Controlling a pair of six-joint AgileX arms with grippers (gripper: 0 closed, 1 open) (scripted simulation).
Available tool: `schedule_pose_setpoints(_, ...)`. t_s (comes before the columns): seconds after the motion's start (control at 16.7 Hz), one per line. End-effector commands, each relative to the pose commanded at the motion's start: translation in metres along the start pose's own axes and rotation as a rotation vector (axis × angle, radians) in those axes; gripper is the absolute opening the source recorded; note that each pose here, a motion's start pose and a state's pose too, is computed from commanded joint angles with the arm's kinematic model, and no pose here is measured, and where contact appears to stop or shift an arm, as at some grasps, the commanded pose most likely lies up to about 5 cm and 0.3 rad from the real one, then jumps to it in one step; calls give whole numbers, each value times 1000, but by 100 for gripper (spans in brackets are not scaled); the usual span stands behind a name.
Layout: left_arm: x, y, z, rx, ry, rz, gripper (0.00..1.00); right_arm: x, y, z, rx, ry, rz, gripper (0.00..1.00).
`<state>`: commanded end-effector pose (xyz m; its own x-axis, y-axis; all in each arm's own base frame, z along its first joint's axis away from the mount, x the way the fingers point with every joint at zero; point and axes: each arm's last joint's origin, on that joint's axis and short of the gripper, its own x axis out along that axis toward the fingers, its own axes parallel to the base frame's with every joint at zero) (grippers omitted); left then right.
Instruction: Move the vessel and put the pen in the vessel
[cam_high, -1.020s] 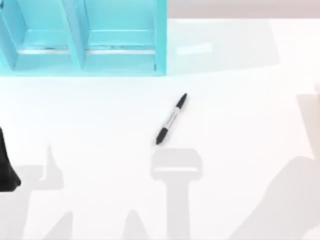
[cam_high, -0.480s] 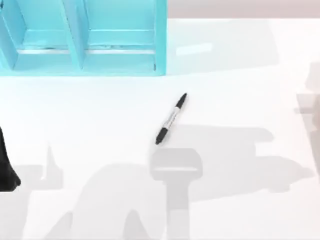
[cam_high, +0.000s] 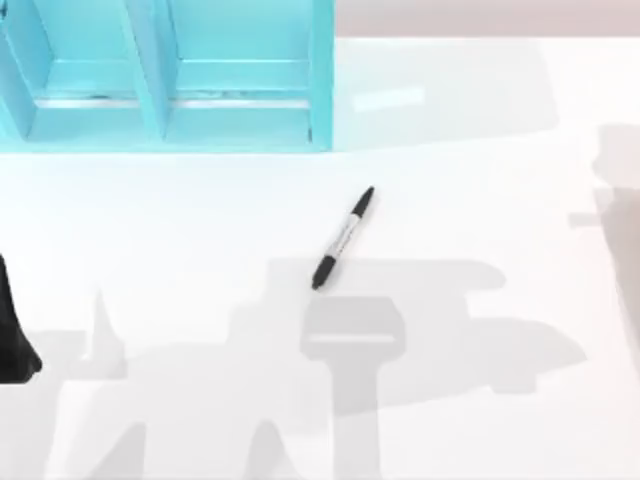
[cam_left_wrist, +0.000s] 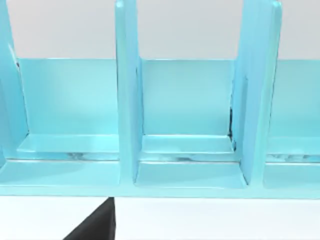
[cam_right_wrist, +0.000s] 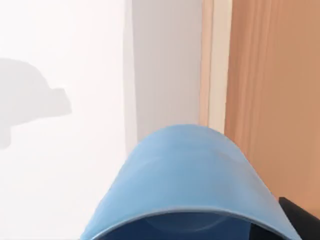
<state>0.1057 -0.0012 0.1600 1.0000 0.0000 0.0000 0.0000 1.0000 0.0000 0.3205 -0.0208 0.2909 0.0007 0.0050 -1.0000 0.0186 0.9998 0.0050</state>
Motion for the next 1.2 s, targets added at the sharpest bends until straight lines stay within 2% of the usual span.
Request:
schedule_pose_setpoints(0.3, 0, 0, 0, 0, 0, 0, 100, 39, 63, 12, 1, -33, 15, 0)
schedule_pose_setpoints(0.48, 0, 0, 0, 0, 0, 0, 100, 68, 114, 9, -8, -54, 34, 0)
schedule_pose_setpoints(0.6, 0, 0, 0, 0, 0, 0, 100, 81, 133, 4, -9, -56, 43, 0)
schedule_pose_setpoints(0.96, 0, 0, 0, 0, 0, 0, 100, 85, 136, 3, -4, -53, 48, 0)
schedule_pose_setpoints(1.2, 0, 0, 0, 0, 0, 0, 100, 108, 141, 5, -6, -62, 49, 0)
